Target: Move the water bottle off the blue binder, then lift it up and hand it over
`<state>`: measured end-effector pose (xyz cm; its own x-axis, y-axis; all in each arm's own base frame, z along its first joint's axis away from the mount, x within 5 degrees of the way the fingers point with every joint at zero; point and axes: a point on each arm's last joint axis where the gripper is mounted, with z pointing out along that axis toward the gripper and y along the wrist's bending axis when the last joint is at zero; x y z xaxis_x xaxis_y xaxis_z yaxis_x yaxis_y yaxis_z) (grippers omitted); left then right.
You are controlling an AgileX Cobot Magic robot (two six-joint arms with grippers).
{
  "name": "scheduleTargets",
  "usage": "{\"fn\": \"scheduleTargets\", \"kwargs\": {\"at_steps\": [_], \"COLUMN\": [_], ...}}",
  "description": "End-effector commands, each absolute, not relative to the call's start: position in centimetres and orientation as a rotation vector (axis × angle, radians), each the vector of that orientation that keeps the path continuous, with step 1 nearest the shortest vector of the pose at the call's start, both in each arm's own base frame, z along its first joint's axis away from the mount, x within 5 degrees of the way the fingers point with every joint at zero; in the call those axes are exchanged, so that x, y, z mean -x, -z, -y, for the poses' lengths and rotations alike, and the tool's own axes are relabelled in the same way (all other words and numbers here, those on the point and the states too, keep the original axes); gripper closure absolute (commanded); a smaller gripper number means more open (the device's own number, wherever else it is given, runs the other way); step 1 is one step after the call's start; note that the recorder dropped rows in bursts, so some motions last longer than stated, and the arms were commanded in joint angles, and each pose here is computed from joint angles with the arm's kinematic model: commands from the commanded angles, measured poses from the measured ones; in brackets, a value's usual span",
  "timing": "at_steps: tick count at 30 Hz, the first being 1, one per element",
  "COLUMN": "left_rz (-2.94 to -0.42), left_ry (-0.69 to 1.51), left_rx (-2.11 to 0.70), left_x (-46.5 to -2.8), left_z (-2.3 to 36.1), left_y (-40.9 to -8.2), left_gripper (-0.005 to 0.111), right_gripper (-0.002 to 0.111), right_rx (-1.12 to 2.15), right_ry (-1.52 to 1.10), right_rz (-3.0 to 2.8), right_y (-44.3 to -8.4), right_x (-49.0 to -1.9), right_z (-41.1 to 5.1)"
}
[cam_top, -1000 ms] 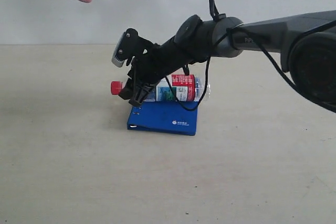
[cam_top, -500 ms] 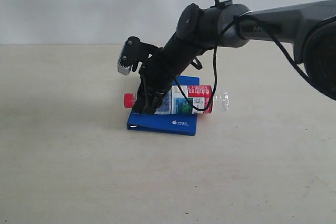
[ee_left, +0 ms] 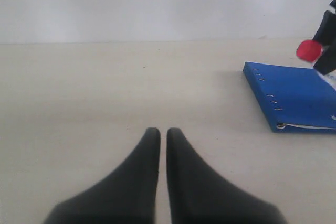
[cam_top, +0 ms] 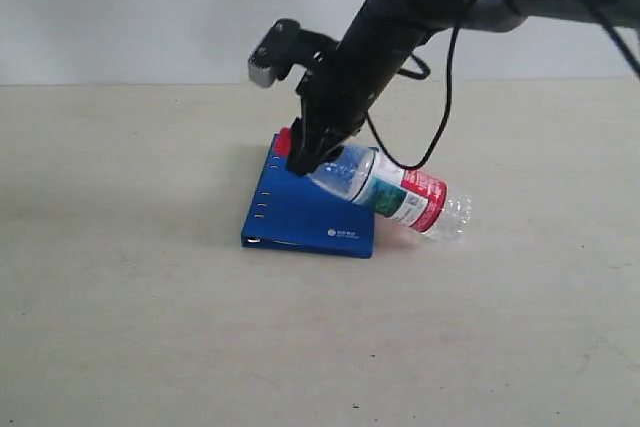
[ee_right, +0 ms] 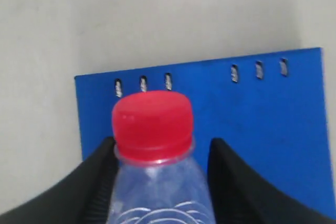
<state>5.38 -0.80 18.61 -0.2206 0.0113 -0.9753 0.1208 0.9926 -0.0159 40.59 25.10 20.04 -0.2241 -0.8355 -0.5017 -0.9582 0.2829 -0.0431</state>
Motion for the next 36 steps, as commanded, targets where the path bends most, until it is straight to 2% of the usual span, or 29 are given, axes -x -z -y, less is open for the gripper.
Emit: {"fn": "scheduleTargets", "kwargs": {"at_steps": [1,9,11,17,21,26,27,29,30,32,36], "left_rz": [-1.779,-1.779,-1.779,-1.779,-1.779,-1.779,-1.779,-1.779,-1.779,-1.779,-1.779], "left_ry": [0.113,0.113,0.113,0.113,0.113,0.113,0.113,0.113,0.113,0.113,0.113], "left_rx": [-0.090,-0.090,-0.090,-0.090,-0.090,-0.090,-0.090,-0.090,-0.090,-0.090,-0.090], "left_x": [-5.4,-5.4,-5.4,-5.4,-5.4,-5.4,-5.4,-5.4,-5.4,-5.4,-5.4], "left_z": [0.8,0.8,0.8,0.8,0.8,0.8,0.8,0.8,0.8,0.8,0.8], "left_y": [-18.6,-18.6,-18.6,-18.6,-18.6,-18.6,-18.6,-18.6,-18.6,-18.6,-18.6], "left_gripper": [0.102,0.102,0.102,0.102,0.102,0.102,0.102,0.102,0.102,0.102,0.102], "right_gripper": [0.109,0.109,0.109,0.109,0.109,0.108,0.105,0.083,0.064,0.038,0.035], "right_rx": [1.433,1.142,1.112,1.045,1.029,0.959,0.933,0.922,0.968,1.015,0.860], "right_ry": [-0.274,-0.156,-0.153,-0.138,-0.133,-0.108,-0.113,-0.119,-0.104,-0.056,-0.120], "right_rz": [-2.223,-2.316,-2.349,-2.425,-2.450,-2.415,-2.442,-2.510,-2.541,-2.569,-2.637], "right_y": [-23.7,-30.7,-31.4,-31.0,-29.8,-30.0,-30.0,-30.2,-30.6,-31.1,-31.5], "right_x": [-42.0,-42.1,-41.7,-41.3,-41.3,-41.8,-41.7,-41.0,-40.3,-39.5,-38.9], "right_z": [-20.1,-10.1,-8.7,-5.5,-5.2,-5.2,-5.1,-4.6,-4.4,-3.7,-1.2]}}
